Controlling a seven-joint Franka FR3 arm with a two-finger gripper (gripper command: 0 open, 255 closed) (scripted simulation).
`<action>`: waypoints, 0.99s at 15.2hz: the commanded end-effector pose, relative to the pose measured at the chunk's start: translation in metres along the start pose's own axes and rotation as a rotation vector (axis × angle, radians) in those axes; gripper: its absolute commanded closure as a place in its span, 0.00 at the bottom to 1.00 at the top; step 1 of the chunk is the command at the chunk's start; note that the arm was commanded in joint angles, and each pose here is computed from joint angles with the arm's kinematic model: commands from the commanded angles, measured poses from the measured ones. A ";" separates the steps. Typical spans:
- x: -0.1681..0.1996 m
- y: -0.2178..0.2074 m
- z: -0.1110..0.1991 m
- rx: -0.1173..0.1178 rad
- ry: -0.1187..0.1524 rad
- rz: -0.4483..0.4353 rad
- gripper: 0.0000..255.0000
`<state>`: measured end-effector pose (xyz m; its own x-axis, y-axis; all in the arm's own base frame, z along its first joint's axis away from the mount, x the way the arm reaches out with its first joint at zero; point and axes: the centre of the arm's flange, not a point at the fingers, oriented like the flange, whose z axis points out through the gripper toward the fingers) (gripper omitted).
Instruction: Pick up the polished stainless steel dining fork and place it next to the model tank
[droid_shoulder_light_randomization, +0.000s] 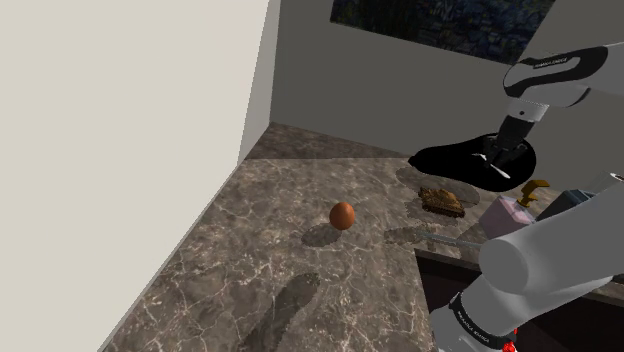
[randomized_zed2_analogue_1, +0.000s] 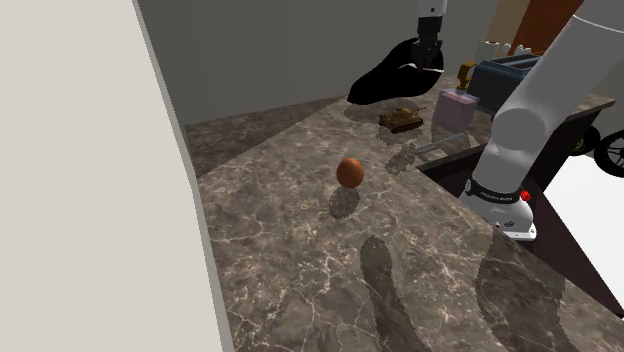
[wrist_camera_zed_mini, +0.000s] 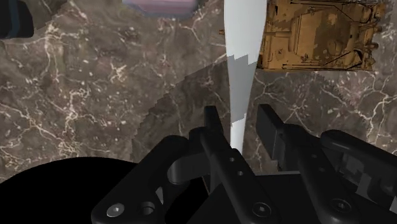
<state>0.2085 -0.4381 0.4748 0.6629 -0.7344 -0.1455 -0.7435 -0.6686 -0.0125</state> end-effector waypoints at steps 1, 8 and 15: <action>0.008 0.025 -0.003 -0.001 0.000 -0.002 1.00; 0.025 0.071 0.015 -0.001 0.000 -0.002 1.00; 0.030 0.071 0.051 -0.001 0.000 -0.002 1.00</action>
<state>0.1719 -0.5003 0.4228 0.6653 -0.7306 -0.1538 -0.7408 -0.6715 -0.0149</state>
